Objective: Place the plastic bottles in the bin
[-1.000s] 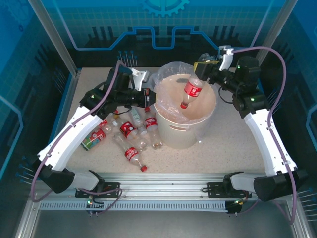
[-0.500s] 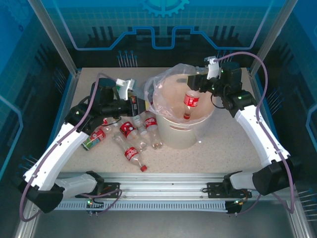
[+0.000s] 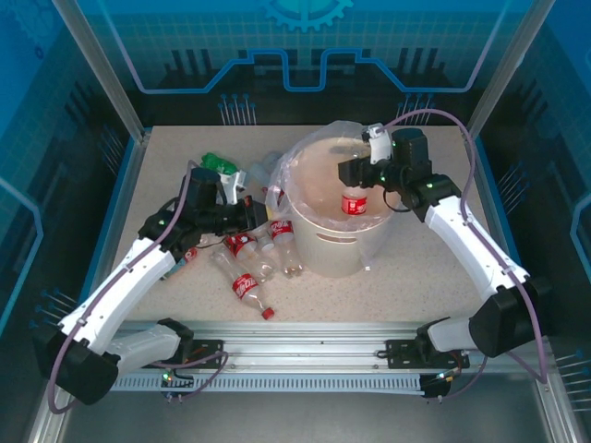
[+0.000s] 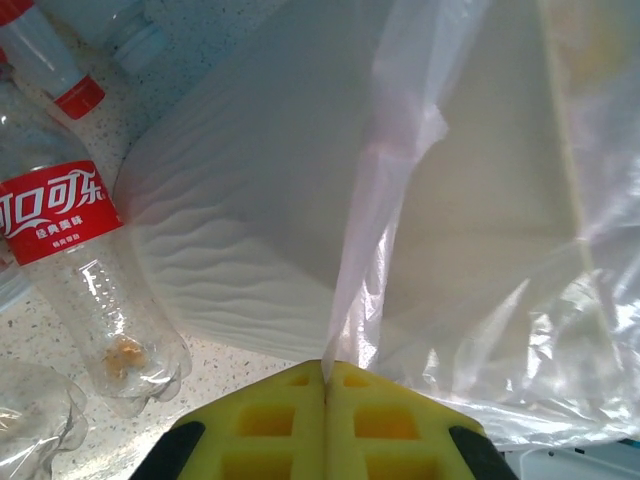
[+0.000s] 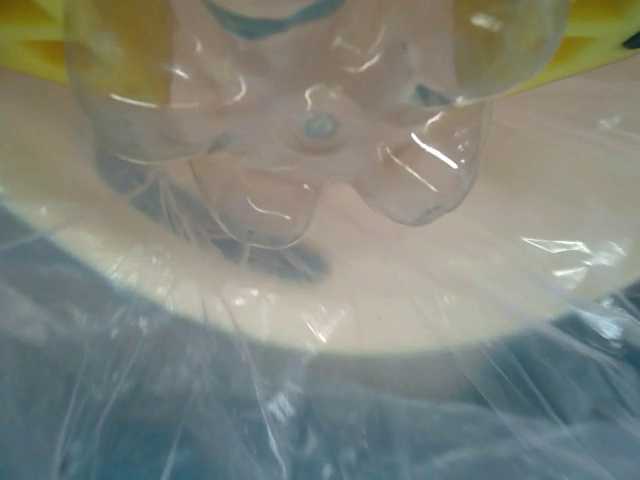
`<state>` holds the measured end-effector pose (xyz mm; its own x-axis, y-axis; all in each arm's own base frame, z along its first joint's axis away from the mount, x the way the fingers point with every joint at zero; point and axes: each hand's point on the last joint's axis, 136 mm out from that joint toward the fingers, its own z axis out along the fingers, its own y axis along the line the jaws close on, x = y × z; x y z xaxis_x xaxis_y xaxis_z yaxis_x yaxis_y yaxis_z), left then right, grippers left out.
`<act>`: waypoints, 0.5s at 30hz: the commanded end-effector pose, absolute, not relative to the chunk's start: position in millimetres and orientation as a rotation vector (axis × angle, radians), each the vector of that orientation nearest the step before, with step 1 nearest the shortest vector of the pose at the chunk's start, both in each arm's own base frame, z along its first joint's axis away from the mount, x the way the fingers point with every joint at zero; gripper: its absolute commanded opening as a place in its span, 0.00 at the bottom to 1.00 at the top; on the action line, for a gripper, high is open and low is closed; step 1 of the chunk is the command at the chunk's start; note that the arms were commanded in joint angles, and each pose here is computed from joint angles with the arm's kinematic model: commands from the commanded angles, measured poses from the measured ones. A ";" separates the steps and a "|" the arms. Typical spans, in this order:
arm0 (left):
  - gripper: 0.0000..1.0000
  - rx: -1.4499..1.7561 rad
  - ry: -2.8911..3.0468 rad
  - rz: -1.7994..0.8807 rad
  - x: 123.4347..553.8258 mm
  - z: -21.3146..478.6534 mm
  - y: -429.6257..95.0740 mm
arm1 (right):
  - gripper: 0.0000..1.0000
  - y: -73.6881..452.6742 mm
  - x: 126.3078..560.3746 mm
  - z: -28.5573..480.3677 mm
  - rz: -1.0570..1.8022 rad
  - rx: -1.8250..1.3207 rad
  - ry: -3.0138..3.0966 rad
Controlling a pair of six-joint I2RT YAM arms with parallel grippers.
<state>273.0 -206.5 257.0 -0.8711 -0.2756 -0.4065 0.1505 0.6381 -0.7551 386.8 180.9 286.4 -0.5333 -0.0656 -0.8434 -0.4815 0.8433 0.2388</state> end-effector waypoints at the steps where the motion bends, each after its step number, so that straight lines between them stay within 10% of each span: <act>1: 0.00 -0.109 2.328 -1.220 282.4 257.0 -213.3 | 0.76 184.7 382.8 286.7 0.537 -0.454 2.091; 15: 0.00 -0.108 2.384 -1.231 294.8 225.8 -223.4 | 0.85 187.6 317.9 355.2 0.654 -0.540 2.113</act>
